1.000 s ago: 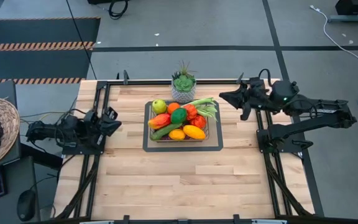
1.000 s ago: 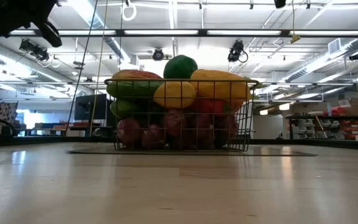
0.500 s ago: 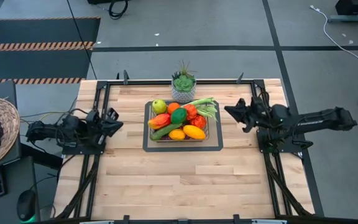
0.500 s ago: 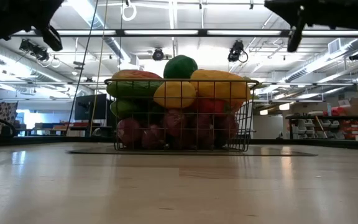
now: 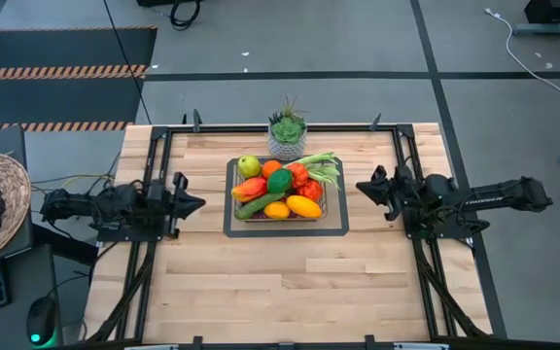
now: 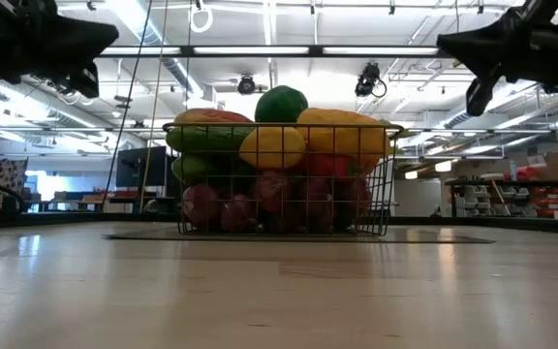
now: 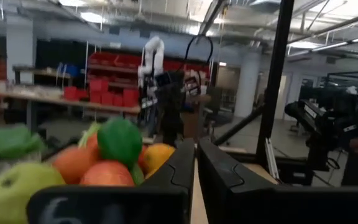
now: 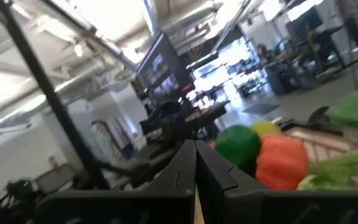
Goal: Build produce basket
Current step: Return to Home Position
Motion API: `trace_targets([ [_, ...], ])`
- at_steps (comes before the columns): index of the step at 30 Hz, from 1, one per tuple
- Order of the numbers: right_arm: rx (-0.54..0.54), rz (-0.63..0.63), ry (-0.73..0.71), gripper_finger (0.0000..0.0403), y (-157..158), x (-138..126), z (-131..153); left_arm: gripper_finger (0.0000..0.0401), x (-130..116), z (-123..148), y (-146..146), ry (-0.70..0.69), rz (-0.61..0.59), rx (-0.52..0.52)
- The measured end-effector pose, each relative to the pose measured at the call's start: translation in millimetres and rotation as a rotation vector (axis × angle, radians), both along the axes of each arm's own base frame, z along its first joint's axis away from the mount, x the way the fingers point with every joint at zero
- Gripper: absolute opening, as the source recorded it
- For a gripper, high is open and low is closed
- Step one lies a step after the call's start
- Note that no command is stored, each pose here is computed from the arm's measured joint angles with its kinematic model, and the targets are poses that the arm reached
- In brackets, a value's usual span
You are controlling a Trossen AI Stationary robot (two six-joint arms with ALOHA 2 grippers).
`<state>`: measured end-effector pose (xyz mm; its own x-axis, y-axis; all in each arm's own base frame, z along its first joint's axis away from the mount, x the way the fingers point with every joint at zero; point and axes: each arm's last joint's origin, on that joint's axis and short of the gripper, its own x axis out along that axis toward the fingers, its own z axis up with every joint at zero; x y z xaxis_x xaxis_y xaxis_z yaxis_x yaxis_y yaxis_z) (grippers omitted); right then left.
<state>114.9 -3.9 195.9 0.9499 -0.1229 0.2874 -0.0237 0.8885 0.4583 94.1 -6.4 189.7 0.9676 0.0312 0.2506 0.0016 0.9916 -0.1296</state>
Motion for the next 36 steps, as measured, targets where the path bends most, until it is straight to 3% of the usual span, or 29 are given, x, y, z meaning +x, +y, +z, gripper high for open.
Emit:
trace_targets([
  [11,-0.041,0.168,0.209,0.0007,4.9,1.0,-19.7,0.0017,2.7,-15.9,-0.3,0.165,-0.011,-0.043],
  [15,-0.078,0.162,0.258,0.0007,4.9,1.3,-24.3,0.0021,3.0,-20.3,-0.4,0.209,-0.018,-0.073],
  [22,-0.196,0.150,0.335,0.0007,4.9,1.3,-31.5,0.0029,3.1,-21.4,-0.4,0.222,-0.008,-0.003],
  [30,-0.230,0.148,0.437,0.0007,4.7,0.6,-41.1,0.0018,3.1,-21.8,-0.4,0.228,0.002,0.062],
  [36,-0.240,0.129,0.441,0.0007,4.2,0.6,-41.3,0.0019,3.0,-19.1,-0.2,0.199,0.008,0.048],
])
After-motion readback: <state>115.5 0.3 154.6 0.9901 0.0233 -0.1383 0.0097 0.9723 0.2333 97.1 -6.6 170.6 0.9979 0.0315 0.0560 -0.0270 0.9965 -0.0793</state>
